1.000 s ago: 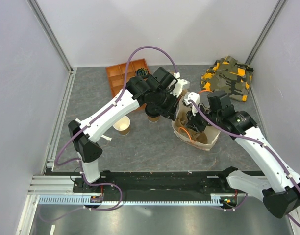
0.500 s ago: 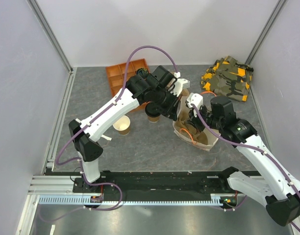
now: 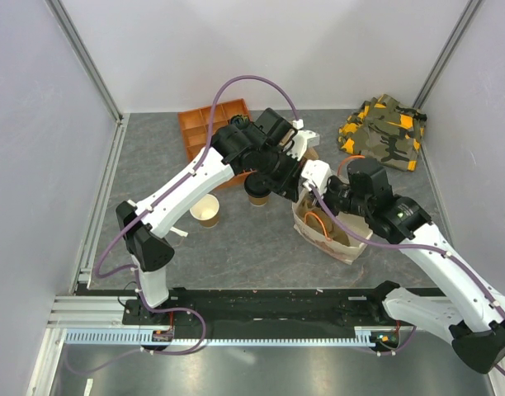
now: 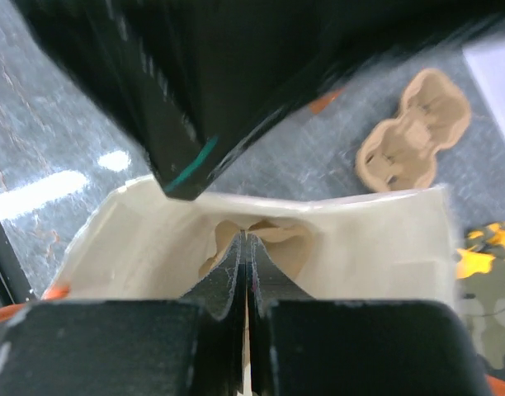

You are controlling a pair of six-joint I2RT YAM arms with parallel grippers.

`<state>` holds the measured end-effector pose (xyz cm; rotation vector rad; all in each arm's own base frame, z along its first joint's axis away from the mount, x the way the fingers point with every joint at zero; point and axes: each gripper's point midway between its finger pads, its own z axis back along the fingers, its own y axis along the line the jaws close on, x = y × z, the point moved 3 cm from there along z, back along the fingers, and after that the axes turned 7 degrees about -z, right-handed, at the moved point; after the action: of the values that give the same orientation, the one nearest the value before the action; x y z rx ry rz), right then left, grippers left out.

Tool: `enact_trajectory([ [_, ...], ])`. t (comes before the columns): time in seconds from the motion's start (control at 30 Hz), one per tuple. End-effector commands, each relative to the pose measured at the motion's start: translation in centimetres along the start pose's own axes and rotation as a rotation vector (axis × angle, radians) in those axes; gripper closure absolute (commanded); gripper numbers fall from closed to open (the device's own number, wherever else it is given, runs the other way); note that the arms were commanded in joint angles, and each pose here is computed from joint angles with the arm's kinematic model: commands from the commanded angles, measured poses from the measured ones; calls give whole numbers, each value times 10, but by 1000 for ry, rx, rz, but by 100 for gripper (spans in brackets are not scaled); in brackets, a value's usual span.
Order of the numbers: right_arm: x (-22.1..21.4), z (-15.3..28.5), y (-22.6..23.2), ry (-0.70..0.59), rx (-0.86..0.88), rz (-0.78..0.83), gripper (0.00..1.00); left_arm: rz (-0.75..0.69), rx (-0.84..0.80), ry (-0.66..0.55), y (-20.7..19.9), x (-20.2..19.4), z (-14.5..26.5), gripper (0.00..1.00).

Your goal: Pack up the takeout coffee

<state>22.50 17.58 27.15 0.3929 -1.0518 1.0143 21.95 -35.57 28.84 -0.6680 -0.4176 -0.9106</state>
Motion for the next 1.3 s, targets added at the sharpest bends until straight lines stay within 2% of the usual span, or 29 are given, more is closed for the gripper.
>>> enact_trajectory([
  [0.0, -2, -9, -2, -50, -15, 26, 100, 20, -36, -25, -3, 7, 6, 98],
  [0.3, -44, -23, 12, -14, 17, 25, 100, 25, -63, -31, -3, 10, 7, 98],
  [0.67, -67, -46, 12, 17, 11, 0, 100, 23, -81, -16, -3, 5, 4, 98],
  [1.27, -131, -58, 28, 159, 81, 41, 100, 58, -97, -22, 2, 5, 5, 98],
])
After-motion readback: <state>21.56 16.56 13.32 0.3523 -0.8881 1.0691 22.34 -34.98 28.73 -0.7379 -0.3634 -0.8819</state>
